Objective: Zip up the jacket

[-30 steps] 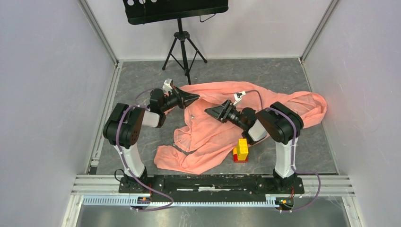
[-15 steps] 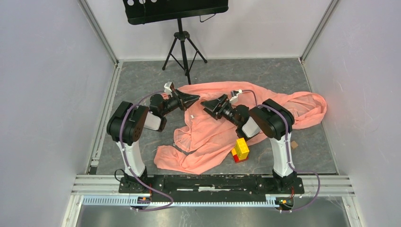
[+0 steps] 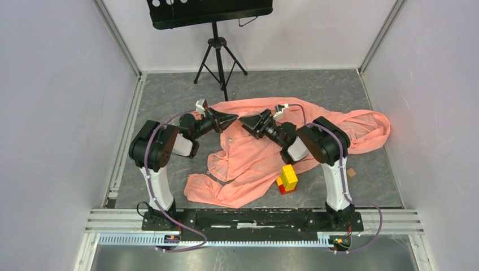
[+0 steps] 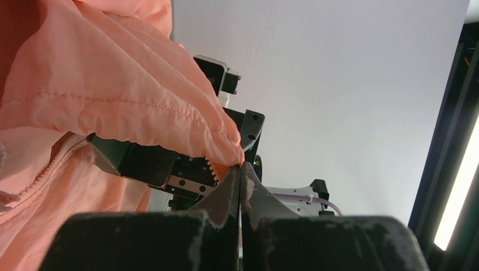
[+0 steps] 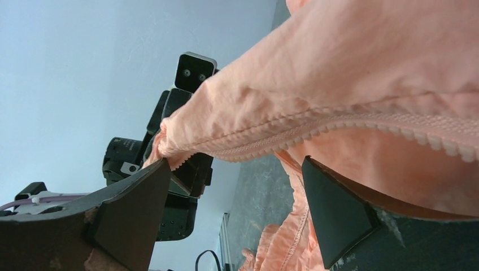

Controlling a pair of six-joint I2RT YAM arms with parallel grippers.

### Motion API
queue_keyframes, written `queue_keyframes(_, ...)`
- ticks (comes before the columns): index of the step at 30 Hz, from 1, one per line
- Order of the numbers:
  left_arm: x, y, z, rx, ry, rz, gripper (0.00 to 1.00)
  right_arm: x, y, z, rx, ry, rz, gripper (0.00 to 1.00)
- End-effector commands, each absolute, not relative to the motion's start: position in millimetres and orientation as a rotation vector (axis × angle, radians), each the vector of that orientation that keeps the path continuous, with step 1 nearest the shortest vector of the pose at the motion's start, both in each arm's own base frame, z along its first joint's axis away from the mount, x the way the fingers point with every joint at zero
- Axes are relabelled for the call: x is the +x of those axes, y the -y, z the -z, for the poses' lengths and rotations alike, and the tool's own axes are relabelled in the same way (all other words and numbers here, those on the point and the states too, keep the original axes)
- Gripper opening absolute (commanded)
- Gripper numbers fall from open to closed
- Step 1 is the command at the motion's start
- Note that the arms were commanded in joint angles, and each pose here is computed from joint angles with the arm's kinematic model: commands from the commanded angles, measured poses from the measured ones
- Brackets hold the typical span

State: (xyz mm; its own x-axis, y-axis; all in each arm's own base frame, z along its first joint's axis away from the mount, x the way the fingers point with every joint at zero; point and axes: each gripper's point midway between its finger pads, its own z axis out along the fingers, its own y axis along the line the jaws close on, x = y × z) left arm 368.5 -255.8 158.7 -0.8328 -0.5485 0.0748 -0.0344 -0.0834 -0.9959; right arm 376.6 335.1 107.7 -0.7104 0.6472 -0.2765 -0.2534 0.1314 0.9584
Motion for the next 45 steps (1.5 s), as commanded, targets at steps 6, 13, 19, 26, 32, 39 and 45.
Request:
queue_keyframes(6, 379, 251, -163, -0.644, -1.798, 1.976, 0.02, 343, -302, -245, 0.118, -1.154, -1.795, 0.93)
queue_keyframes(13, 376, 254, -171, -0.618, -1.791, 1.996, 0.02, 354, -310, -246, 0.164, -1.142, -1.866, 0.96)
queue_keyframes(19, 373, 254, -163, -0.632, -1.814, 1.978, 0.02, 351, -315, -266, 0.185, -1.088, -1.935, 0.97)
queue_keyframes(26, 378, 253, -162, -0.644, -1.796, 1.987, 0.02, 345, -306, -267, 0.273, -1.104, -1.993, 0.94)
queue_keyframes(32, 381, 252, -155, -0.654, -1.816, 1.945, 0.02, 339, -293, -276, 0.281, -1.09, -1.97, 0.9)
queue_keyframes(39, 384, 251, -159, -0.617, -1.818, 1.924, 0.02, 333, -293, -277, 0.255, -1.104, -1.985, 0.84)
queue_keyframes(45, 379, 248, -171, -0.473, -1.934, 1.704, 0.02, 335, -287, -220, 0.383, -1.259, -1.914, 0.98)
